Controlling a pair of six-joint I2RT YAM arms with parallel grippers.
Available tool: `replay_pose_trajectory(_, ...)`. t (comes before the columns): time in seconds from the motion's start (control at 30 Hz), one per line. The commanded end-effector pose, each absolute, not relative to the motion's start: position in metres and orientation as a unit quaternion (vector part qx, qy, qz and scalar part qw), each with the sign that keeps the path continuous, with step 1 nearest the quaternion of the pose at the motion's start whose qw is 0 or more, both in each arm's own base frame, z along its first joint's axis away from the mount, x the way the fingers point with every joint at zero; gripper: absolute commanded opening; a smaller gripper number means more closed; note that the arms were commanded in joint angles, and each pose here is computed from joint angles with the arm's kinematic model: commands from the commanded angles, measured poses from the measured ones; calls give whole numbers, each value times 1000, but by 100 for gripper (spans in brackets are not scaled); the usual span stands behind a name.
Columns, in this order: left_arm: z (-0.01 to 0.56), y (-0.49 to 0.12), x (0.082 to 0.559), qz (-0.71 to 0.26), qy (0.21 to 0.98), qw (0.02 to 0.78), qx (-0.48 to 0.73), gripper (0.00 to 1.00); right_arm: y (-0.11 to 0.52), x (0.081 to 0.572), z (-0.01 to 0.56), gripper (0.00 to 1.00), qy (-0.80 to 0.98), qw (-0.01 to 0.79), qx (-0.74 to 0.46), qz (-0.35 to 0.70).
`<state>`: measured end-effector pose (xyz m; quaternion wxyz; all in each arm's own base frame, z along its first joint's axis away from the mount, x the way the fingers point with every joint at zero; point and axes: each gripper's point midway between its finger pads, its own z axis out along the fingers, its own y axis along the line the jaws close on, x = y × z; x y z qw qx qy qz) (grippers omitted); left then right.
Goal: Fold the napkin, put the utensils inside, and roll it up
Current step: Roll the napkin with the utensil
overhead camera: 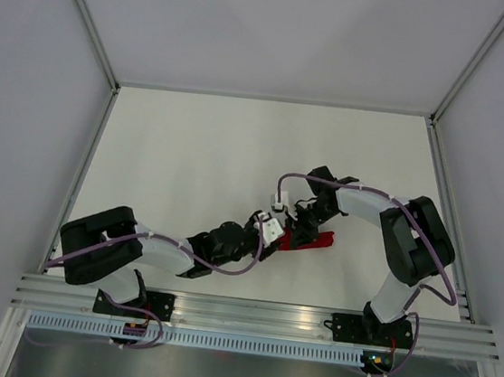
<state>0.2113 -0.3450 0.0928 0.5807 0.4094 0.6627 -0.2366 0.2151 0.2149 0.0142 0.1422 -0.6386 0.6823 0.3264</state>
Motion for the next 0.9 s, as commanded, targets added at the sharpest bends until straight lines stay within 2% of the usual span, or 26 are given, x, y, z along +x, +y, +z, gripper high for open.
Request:
replay_pose_trajectory(0.0,92,-361,211,-179,624,584,488,65,189,187,-14,0,694,48,-635,337)
replay_pose_trajectory(0.27,45,-380,199,-135,595,520,598,70,186,197,-19,1,701,26,-622,348)
replay_pose_trajectory(0.43,28,-378,206,-101,593,509,616,76,184,198,-21,1,700,11,-621,352)
replay_pose_trajectory(0.57,10,-374,207,-81,597,482,636,76,182,200,-22,0,699,8,-621,355)
replay_pose_trajectory(0.63,1,-371,204,-80,603,463,645,72,182,200,-22,0,697,4,-621,358)
replay_pose_trajectory(0.73,-16,-367,196,-85,617,419,660,57,183,201,-19,0,695,4,-620,364)
replay_pose_trajectory(0.77,-19,-366,194,-89,622,410,661,45,183,202,-18,0,694,6,-620,365)
replay_pose_trajectory(0.87,-30,-365,185,-103,636,379,664,30,184,203,-16,1,693,6,-619,371)
